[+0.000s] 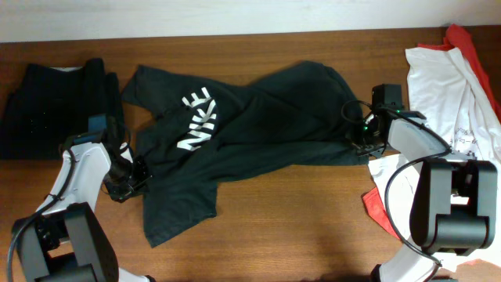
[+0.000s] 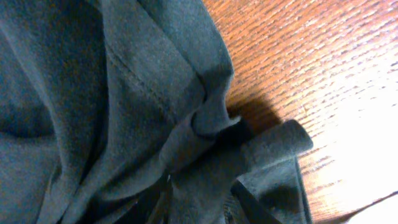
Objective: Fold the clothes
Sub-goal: 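Grasp the shirt's left and right edges with both grippers, then lift the shirt with both grippers, shake it, and lay it flat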
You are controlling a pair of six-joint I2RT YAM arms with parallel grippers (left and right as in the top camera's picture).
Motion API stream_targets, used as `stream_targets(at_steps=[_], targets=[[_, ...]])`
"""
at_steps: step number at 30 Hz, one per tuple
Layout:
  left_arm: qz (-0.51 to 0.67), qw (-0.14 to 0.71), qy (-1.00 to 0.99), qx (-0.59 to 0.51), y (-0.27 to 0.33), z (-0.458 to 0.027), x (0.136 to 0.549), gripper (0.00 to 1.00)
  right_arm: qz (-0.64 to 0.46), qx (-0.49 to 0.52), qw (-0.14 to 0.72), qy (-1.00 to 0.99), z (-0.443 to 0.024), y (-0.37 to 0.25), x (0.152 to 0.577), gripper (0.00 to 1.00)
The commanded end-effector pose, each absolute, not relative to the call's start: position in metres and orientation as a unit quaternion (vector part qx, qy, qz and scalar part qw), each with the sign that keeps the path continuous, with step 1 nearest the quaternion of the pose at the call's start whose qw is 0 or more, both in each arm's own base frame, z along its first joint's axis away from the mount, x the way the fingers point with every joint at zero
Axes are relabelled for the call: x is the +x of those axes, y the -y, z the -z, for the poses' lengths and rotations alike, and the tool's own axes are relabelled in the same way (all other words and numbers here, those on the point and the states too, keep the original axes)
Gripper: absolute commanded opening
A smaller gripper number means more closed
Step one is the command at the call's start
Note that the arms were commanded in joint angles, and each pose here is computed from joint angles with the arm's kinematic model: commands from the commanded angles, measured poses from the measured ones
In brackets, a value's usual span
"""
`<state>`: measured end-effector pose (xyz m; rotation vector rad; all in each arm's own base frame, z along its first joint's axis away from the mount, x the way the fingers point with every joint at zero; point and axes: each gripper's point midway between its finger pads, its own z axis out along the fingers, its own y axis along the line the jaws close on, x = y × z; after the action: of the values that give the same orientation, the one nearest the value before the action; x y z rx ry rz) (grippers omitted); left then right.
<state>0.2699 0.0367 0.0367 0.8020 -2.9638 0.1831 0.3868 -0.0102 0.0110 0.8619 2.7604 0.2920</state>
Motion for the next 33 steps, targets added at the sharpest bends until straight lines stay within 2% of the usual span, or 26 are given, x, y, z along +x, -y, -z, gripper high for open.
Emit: stream_targets(at_steps=[1, 7, 10, 18, 19, 20, 21, 23, 28, 33], targets=[[-0.058, 0.027, 0.966, 0.251, -0.037, -0.039, 0.27, 0.0, -0.087, 0.306, 0.119, -0.941, -0.016, 0.021, 0.392, 0.31], [-0.058, 0.028, 0.966, 0.251, -0.037, -0.039, 0.27, 0.0, -0.086, 0.312, 0.117, -0.939, -0.021, 0.029, 0.392, 0.31], [-0.058, 0.027, 0.966, 0.251, -0.037, -0.039, 0.27, 0.0, -0.085, 0.31, 0.113, -0.94, -0.02, 0.028, 0.39, 0.26], [-0.058, 0.027, 0.966, 0.252, -0.037, -0.039, 0.27, 0.01, -0.082, 0.312, 0.103, -0.941, -0.012, 0.028, 0.388, 0.25], [-0.058, 0.027, 0.966, 0.251, -0.037, -0.039, 0.27, 0.0, -0.082, 0.312, 0.102, -0.941, -0.011, 0.028, 0.387, 0.21], [-0.058, 0.026, 0.966, 0.251, -0.037, -0.039, 0.271, 0.0, -0.081, 0.312, 0.102, -0.941, -0.011, 0.028, 0.387, 0.09], [-0.058, 0.025, 0.966, 0.251, -0.037, -0.039, 0.271, 0.0, -0.082, 0.312, 0.102, -0.941, -0.011, 0.028, 0.387, 0.04], [-0.058, 0.022, 0.966, 0.251, -0.037, -0.038, 0.273, 0.0, -0.08, 0.313, 0.099, -0.941, -0.015, 0.029, 0.386, 0.04], [-0.08, -0.014, 0.968, 0.238, -0.035, -0.053, 0.295, 0.0, -0.031, 0.324, 0.123, -0.938, -0.072, 0.052, 0.383, 0.04], [-0.134, -0.087, 0.966, 0.204, -0.025, -0.118, 0.338, 0.0, -0.025, 0.279, 0.21, -0.937, -0.188, 0.058, 0.385, 0.04]])
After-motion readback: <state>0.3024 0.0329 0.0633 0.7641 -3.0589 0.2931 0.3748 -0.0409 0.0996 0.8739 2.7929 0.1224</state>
